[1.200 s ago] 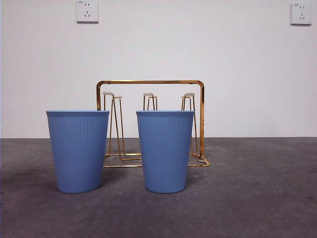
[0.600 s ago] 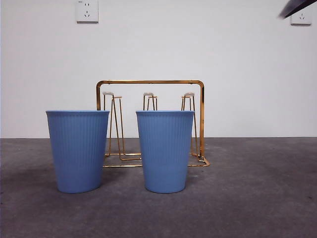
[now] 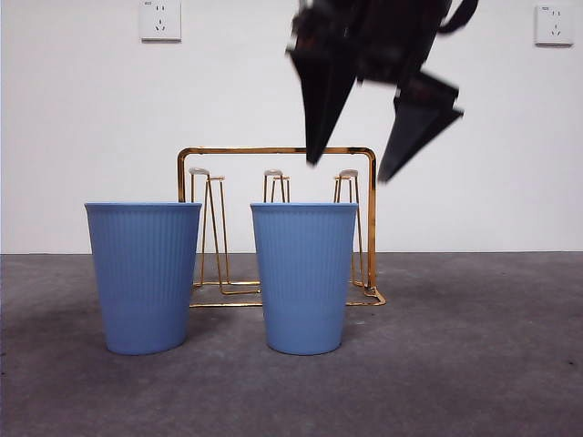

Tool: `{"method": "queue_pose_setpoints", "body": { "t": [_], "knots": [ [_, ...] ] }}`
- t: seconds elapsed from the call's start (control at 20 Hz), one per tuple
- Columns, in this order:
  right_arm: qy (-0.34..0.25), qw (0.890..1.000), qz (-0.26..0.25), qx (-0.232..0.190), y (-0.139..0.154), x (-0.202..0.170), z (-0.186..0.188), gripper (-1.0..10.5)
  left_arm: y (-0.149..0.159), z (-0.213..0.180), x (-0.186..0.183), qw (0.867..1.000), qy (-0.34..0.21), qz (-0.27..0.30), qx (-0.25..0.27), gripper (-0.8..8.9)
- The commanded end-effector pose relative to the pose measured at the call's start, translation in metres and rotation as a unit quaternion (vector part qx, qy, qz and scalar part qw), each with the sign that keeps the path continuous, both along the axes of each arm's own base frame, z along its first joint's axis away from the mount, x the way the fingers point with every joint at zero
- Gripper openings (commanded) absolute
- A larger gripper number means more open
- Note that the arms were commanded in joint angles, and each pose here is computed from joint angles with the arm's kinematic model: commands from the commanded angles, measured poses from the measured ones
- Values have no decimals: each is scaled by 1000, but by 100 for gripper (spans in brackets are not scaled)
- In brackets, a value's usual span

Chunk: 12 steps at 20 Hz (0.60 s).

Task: Pick up cup 1,put cup 1 in the cup rack,pick up cup 2,put cup 2 in the cup rack

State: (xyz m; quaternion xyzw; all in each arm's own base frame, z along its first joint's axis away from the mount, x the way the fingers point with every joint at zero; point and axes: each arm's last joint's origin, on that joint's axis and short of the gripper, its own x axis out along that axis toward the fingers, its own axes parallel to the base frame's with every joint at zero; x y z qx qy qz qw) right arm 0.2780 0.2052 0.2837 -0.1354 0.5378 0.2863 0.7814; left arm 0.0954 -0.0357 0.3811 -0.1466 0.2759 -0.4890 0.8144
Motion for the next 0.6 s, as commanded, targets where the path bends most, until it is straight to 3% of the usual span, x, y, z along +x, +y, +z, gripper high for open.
{"method": "queue_pose_setpoints", "body": {
  "t": [0.05,0.3,0.5,0.6],
  "knots": [
    [20,1000,-10,-12,7,9,-18,440,-1,1,1,1000,-1,-3,-2,653],
    [55,998,-12,-37,16,22,-52,432,-1,-1,7,1000,13,-2,-2,653],
    [72,996,-10,-50,19,26,-67,152,-3,-2,9,1000,19,-9,-2,653],
    [74,996,-8,-52,20,26,-69,83,-5,-2,10,1000,26,-13,-3,653]
  ]
}}
